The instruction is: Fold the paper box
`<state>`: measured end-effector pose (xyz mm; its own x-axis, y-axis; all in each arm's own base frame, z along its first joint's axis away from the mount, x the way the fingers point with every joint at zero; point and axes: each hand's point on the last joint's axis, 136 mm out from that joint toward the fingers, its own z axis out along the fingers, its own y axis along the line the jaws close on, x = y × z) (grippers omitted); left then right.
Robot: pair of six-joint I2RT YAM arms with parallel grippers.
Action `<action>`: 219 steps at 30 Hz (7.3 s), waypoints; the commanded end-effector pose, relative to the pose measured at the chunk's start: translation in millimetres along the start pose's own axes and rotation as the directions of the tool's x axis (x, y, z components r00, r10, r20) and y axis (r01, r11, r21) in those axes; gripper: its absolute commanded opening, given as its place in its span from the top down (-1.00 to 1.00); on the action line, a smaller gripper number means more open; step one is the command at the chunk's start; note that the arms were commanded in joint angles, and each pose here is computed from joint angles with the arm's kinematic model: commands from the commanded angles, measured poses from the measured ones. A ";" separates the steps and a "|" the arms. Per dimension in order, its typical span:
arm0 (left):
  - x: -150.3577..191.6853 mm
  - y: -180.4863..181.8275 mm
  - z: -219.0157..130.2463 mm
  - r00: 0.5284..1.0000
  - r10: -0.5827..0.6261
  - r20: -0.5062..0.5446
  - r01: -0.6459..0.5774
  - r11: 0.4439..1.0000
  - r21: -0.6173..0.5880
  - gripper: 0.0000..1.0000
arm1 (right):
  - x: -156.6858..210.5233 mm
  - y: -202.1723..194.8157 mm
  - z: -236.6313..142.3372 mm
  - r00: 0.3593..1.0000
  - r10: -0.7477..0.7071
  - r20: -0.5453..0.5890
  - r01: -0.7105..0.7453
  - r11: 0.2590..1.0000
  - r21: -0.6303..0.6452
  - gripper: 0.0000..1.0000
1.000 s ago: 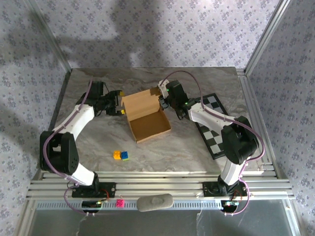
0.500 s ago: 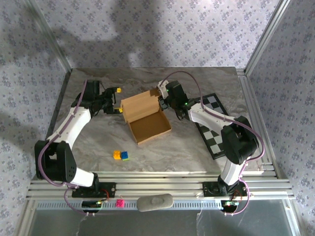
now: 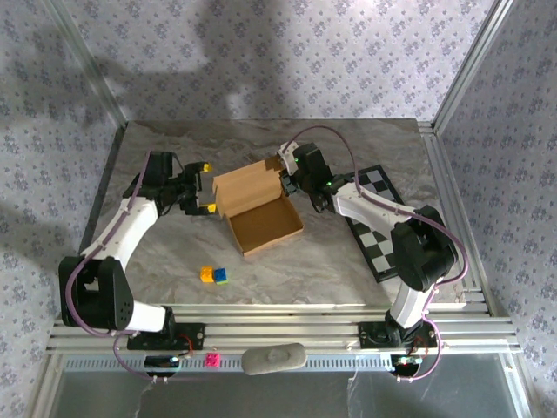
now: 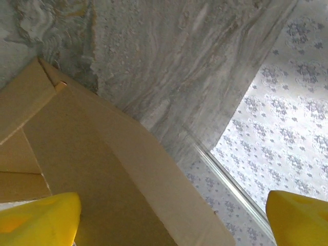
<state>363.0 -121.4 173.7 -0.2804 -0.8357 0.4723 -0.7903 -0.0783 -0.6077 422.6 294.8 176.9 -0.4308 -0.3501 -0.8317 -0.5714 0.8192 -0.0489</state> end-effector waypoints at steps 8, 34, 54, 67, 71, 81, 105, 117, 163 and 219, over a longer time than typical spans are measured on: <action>10.8 17.6 6.3 0.989 -0.146 -0.035 0.143 0.986 -0.089 -0.83 | -2.4 3.9 -1.7 1.000 0.019 -0.003 -0.019 1.000 -0.015 1.00; 23.1 30.5 26.9 0.983 -0.179 -0.041 0.174 0.980 -0.095 0.25 | 4.0 17.3 -10.8 0.993 0.121 -0.007 -0.121 0.991 -0.054 1.00; 18.5 61.5 23.4 0.999 -0.036 -0.006 0.034 0.984 -0.177 0.56 | 17.3 44.1 -77.3 0.949 0.296 -0.112 -0.313 0.930 -0.193 0.35; 20.0 61.8 20.0 1.000 0.006 -0.002 -0.006 0.984 -0.181 0.47 | -26.3 -50.6 -128.7 0.811 0.584 0.045 -0.585 0.810 0.024 -0.53; 22.9 52.5 20.5 1.000 -0.004 -0.012 0.002 0.988 -0.156 0.46 | -21.6 -84.7 -88.0 0.678 0.731 -0.081 -0.725 0.683 0.090 -0.51; 25.1 27.4 17.9 0.999 -0.011 -0.032 0.008 0.993 -0.117 0.35 | 20.4 -62.9 2.9 0.309 0.818 -0.485 -0.866 0.453 0.212 -0.41; 26.0 21.7 30.2 0.998 -0.011 -0.060 0.003 0.992 -0.126 0.30 | 20.1 -23.4 25.3 0.191 0.790 -0.583 -0.933 0.330 0.142 -0.35; 31.1 23.8 35.9 0.998 -0.003 -0.070 -0.006 0.991 -0.133 0.30 | 21.1 3.7 13.7 0.144 0.781 -0.608 -0.945 0.290 0.148 -0.33; -7.4 119.3 15.4 0.872 0.473 -0.126 -0.472 0.746 -0.470 -0.14 | 104.2 18.4 -4.4 0.424 0.708 -0.564 -0.766 0.613 0.193 0.42; -7.9 154.0 57.1 0.696 0.657 -0.289 -0.681 0.478 -0.555 0.21 | 176.6 20.3 -33.4 0.533 0.487 -0.691 -0.525 0.832 0.181 0.55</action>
<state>259.2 -155.0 30.4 -0.8505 -0.4980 0.1694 -0.5257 0.8153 -0.2426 303.6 238.1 56.2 -0.9920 -0.0980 -0.0795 -0.1188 0.9375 0.3270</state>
